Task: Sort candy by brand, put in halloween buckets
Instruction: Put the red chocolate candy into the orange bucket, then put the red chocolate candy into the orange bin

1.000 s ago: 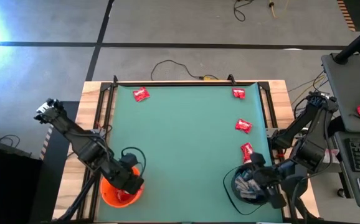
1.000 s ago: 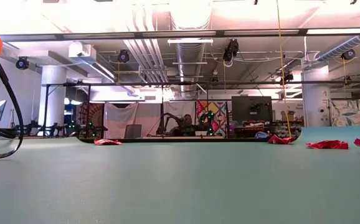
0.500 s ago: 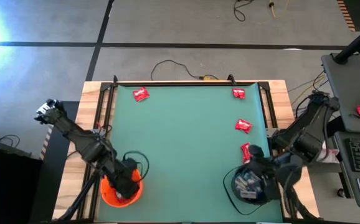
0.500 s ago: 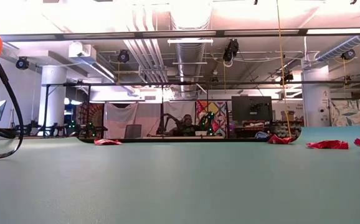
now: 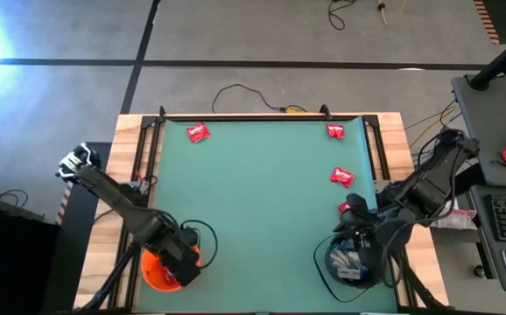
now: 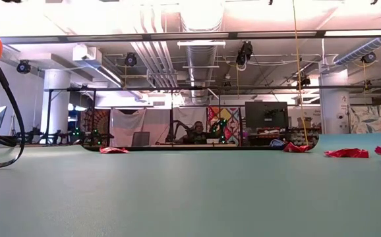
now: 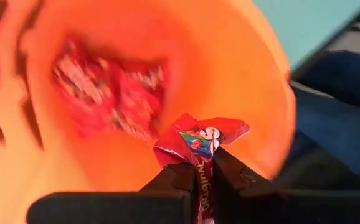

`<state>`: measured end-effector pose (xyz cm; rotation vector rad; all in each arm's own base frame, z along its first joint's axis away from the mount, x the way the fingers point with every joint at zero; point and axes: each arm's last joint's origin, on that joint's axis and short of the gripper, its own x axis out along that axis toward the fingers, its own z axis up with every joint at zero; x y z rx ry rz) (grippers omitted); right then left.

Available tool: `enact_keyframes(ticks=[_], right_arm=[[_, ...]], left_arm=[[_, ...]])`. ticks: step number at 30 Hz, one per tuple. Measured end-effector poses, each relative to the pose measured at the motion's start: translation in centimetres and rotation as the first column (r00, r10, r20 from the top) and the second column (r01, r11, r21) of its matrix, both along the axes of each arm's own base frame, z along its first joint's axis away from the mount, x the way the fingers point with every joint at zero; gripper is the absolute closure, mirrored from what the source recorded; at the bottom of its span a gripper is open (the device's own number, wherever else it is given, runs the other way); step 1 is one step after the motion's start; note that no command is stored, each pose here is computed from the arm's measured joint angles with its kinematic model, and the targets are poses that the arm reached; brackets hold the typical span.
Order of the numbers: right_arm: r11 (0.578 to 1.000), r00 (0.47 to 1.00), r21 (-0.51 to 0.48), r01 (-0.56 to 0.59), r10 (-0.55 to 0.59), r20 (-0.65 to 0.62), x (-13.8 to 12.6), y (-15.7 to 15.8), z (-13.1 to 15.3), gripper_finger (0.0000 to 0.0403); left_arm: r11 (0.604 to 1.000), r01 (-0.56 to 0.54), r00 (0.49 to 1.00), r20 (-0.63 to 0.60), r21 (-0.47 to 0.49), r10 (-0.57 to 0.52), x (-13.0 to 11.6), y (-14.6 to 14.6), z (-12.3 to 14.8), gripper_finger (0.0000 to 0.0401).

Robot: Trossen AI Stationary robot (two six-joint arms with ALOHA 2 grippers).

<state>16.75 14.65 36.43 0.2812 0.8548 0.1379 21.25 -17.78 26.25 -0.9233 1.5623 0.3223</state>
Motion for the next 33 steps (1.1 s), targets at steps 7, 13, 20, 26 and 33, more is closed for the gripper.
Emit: enact_keyframes(ticks=[7, 13, 20, 26, 33], right_arm=[[0.999, 1.0, -0.033, -0.007, 0.006, -0.025, 0.5, 0.4, -0.6, 0.0184], [0.998, 1.0, -0.053, -0.019, 0.019, 0.004, 0.2, -0.7, 2.0, 0.0184], [0.996, 0.999, -0.087, -0.017, 0.021, 0.05, -0.1, -1.7, 4.0, 0.0184], [0.993, 0.998, -0.119, 0.006, 0.001, 0.056, 0.1, -1.7, 3.6, 0.0184], [0.995, 0.989, -0.087, 0.047, -0.034, 0.145, 0.5, -1.5, 4.3, 0.0184]], left_arm=[[0.993, 0.002, 0.993, -0.121, 0.117, 0.013, -0.1, 0.2, -2.8, 0.0375], [0.998, 0.032, 0.991, -0.133, 0.05, -0.025, -0.5, 0.3, -1.8, 0.0284], [0.995, -0.003, 0.997, -0.075, 0.097, 0.01, -1.5, 2.3, 4.0, 0.0164], [0.952, -0.197, 0.976, 0.144, 0.236, 0.166, -0.9, 6.3, 7.5, 0.0104], [0.779, -0.376, 0.918, 0.317, 0.502, 0.239, 1.2, 14.4, 7.3, 0.0106]])
